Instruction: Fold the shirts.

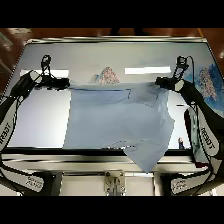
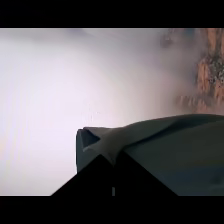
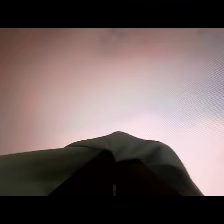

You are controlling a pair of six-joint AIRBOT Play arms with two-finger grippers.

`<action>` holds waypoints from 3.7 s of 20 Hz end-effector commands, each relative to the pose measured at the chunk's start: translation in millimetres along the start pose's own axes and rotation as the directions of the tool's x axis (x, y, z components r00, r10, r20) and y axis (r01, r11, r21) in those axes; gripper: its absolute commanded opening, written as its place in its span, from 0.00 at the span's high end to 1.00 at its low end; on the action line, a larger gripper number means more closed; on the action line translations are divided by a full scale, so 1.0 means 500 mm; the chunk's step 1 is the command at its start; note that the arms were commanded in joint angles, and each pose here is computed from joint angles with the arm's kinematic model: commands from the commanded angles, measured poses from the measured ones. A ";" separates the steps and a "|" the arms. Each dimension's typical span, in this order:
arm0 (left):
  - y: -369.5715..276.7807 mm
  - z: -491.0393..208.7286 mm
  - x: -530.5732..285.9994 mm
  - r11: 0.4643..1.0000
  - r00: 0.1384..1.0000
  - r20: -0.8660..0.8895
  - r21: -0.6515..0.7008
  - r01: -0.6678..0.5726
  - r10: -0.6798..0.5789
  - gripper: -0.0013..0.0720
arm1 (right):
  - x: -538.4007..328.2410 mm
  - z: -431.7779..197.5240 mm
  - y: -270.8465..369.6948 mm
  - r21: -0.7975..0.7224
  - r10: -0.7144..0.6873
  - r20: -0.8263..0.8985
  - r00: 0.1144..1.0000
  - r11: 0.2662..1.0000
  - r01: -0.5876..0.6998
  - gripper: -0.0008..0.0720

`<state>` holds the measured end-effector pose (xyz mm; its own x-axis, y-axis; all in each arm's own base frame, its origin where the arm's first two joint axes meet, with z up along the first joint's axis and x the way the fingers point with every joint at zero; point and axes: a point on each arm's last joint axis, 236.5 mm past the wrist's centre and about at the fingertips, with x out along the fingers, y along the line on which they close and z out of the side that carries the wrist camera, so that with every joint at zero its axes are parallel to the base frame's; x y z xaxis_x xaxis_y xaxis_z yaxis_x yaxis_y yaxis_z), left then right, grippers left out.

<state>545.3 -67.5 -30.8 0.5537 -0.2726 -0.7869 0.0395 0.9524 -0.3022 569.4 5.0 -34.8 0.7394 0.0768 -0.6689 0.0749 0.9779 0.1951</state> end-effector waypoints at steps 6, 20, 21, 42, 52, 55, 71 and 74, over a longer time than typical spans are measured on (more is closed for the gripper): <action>0.017 -0.185 -0.095 0.999 0.888 -0.459 0.024 0.039 -0.024 0.93 | -0.175 -0.181 -0.041 -0.119 -0.067 -0.499 0.864 0.993 0.008 0.90; 0.036 -0.326 -0.114 0.992 0.711 -0.703 -0.097 -0.081 -0.010 0.55 | -0.213 -0.342 -0.050 0.110 0.027 -0.689 0.724 0.992 0.067 0.23; 0.035 -0.329 -0.127 0.992 0.697 -0.717 -0.094 -0.081 -0.011 0.23 | -0.219 -0.338 -0.047 0.102 0.032 -0.689 0.724 0.993 0.053 0.07; 0.049 -0.669 -0.255 0.836 0.809 -0.482 -0.548 0.023 -0.338 0.16 | -0.501 -0.488 -0.134 0.405 0.229 -0.665 0.711 0.911 0.085 0.17; 0.031 -0.663 -0.216 0.800 0.809 -0.456 -0.600 0.028 -0.370 0.35 | -0.497 -0.485 -0.139 0.403 0.220 -0.660 0.718 0.911 0.092 0.17; 0.009 -0.682 -0.209 0.822 0.781 -0.499 -0.568 0.033 -0.376 0.62 | -0.497 -0.486 -0.142 0.400 0.212 -0.661 0.720 0.911 0.098 0.17; -0.005 -0.689 -0.217 0.825 0.761 -0.515 -0.563 0.047 -0.395 0.93 | -0.457 -0.679 -0.060 0.556 0.392 -0.681 0.619 0.827 0.088 0.16; -0.006 -0.690 -0.218 0.824 0.757 -0.517 -0.564 0.049 -0.399 0.93 | -0.443 -0.684 -0.069 0.563 0.382 -0.678 0.628 0.820 0.108 0.46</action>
<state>197.8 -86.6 -131.0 -0.0258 -0.6516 -0.7581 -0.4085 0.6991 -0.5869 168.5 23.3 -128.4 0.0168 0.5644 -0.8253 0.5017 0.7092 0.4952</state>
